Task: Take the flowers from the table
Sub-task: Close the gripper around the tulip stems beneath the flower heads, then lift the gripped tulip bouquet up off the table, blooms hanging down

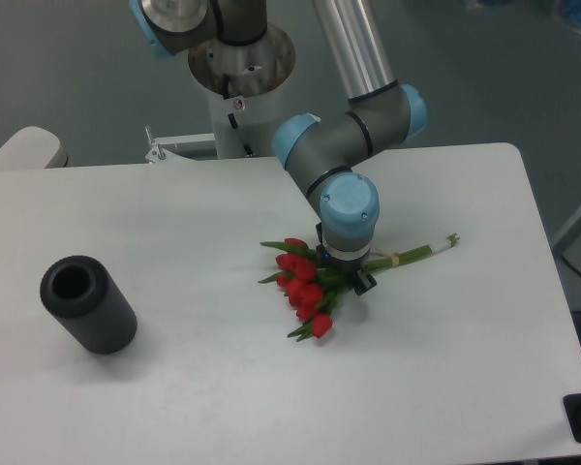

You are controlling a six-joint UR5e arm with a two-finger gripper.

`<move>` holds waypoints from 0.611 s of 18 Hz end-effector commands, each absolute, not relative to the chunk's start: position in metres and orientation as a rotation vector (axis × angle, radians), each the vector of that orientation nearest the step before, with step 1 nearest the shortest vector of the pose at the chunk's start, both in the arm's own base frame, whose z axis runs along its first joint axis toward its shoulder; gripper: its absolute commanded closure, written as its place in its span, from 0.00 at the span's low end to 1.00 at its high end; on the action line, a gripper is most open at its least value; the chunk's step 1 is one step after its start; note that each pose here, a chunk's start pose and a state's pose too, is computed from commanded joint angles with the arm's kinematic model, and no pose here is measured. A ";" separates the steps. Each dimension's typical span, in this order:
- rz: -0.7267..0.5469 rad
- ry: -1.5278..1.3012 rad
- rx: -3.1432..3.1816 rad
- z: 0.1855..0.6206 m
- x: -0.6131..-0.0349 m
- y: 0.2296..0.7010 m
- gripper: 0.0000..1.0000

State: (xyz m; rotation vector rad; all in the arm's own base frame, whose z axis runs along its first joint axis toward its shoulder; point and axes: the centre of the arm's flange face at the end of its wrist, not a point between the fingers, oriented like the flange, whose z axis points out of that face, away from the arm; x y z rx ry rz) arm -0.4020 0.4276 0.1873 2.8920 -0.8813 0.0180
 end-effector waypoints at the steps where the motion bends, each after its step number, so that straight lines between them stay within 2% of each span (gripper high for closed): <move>1: 0.014 -0.892 2.890 0.189 -0.402 0.428 0.68; 5: -0.009 -0.904 2.891 0.199 -0.407 0.428 0.69; 8: -0.065 -0.929 2.915 0.235 -0.414 0.439 0.69; 11: -0.063 -0.981 3.075 0.284 -0.420 0.461 0.69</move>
